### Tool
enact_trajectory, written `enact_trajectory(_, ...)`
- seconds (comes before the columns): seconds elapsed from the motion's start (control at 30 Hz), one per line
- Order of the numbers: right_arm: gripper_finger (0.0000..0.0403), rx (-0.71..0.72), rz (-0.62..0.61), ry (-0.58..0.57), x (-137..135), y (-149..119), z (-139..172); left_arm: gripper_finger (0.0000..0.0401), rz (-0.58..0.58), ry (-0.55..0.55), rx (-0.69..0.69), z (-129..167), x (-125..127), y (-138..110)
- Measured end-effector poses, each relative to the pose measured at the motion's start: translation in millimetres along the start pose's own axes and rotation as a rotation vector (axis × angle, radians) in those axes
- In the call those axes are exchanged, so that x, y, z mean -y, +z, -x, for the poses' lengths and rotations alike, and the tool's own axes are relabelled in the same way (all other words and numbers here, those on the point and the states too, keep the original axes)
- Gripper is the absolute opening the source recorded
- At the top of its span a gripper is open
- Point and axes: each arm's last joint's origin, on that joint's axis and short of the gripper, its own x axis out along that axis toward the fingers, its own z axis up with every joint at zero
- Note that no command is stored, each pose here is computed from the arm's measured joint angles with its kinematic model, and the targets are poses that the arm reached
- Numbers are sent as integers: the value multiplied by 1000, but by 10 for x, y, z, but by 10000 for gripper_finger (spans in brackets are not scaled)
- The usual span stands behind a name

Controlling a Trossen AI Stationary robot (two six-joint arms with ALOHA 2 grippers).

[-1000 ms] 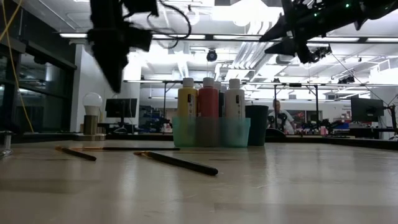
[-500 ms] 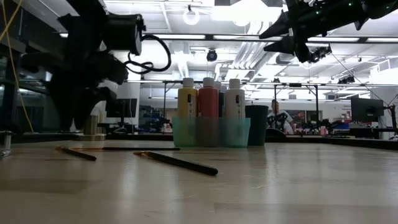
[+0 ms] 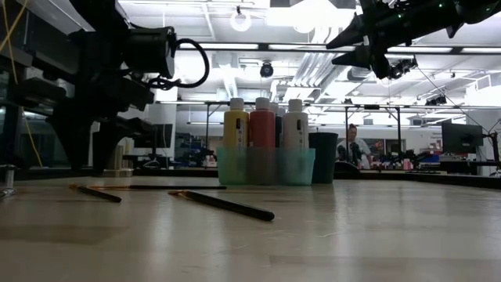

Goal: Pick & Place Paint Supplies
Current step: Put the gold paint brush into the green cup

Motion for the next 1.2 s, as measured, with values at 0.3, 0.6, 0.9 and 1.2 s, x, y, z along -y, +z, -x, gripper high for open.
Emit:
enact_trajectory(0.3,205,0,0,0,1,0,0,127,-93,-33,-2,-15,94,32)
enact_trajectory(0.6,205,-1,0,1,0,0,0,127,-74,-5,-105,-206,111,72)
enact_trajectory(0.9,205,-2,0,3,0,-1,0,121,-58,-22,-145,-280,101,65)
enact_trajectory(1.2,205,-4,0,4,-1,-2,-1,23,-52,-32,-162,-284,106,48)
